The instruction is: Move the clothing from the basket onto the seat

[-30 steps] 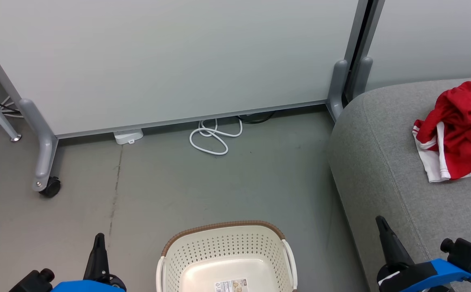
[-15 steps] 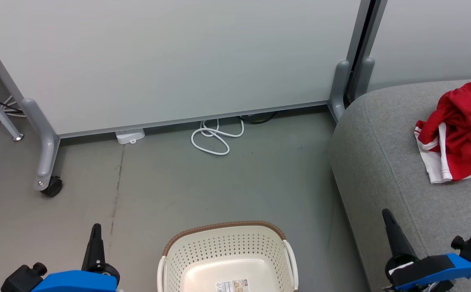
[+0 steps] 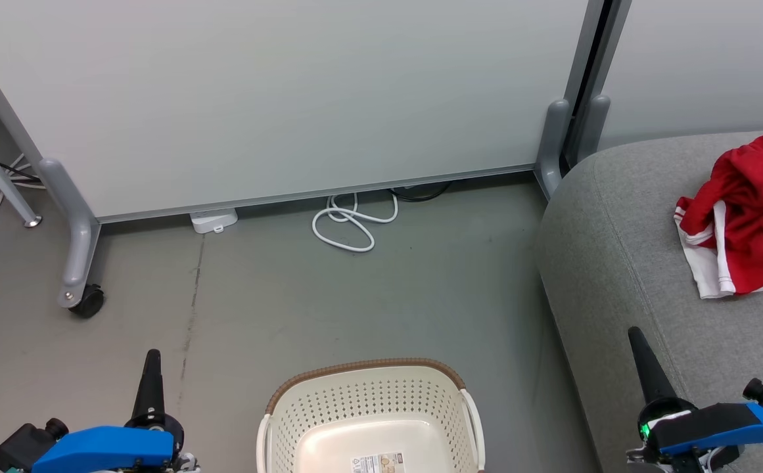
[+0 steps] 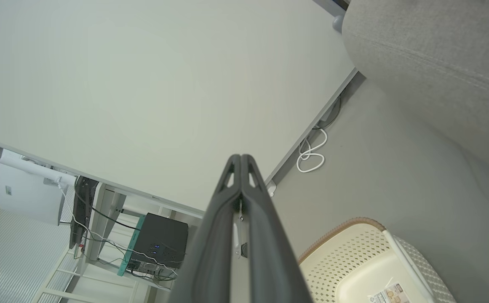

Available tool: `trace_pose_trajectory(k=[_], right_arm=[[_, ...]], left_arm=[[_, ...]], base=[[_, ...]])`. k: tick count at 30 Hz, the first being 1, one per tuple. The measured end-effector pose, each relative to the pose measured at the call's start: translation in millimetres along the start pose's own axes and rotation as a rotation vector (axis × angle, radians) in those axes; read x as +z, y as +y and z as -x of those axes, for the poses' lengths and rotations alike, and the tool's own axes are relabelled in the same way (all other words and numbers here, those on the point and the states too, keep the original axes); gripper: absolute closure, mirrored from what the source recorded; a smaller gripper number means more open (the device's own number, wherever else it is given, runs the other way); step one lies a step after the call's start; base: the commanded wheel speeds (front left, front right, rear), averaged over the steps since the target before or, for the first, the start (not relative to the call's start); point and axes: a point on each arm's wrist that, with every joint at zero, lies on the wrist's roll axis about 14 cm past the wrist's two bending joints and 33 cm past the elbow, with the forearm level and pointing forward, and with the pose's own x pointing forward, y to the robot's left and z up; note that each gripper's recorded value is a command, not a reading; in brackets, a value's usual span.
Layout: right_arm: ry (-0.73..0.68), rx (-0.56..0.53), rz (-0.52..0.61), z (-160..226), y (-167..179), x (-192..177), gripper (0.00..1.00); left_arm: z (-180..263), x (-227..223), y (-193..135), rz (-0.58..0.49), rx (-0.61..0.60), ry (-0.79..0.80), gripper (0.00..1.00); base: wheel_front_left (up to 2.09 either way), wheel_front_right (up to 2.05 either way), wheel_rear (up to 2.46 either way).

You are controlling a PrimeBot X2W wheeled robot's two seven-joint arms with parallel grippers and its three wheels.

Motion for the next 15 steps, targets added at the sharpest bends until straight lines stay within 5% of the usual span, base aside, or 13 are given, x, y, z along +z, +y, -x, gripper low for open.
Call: trace_pose_trajectory(k=[15], right_arm=[[-0.017, 0.017, -0.149, -4.5, 4.9, 6.8, 1.0]], left_arm=[[-4.2, 7.7, -9.4, 0.134, -0.027, -0.011, 1.0]], base=[[0.0, 0.0, 0.0]])
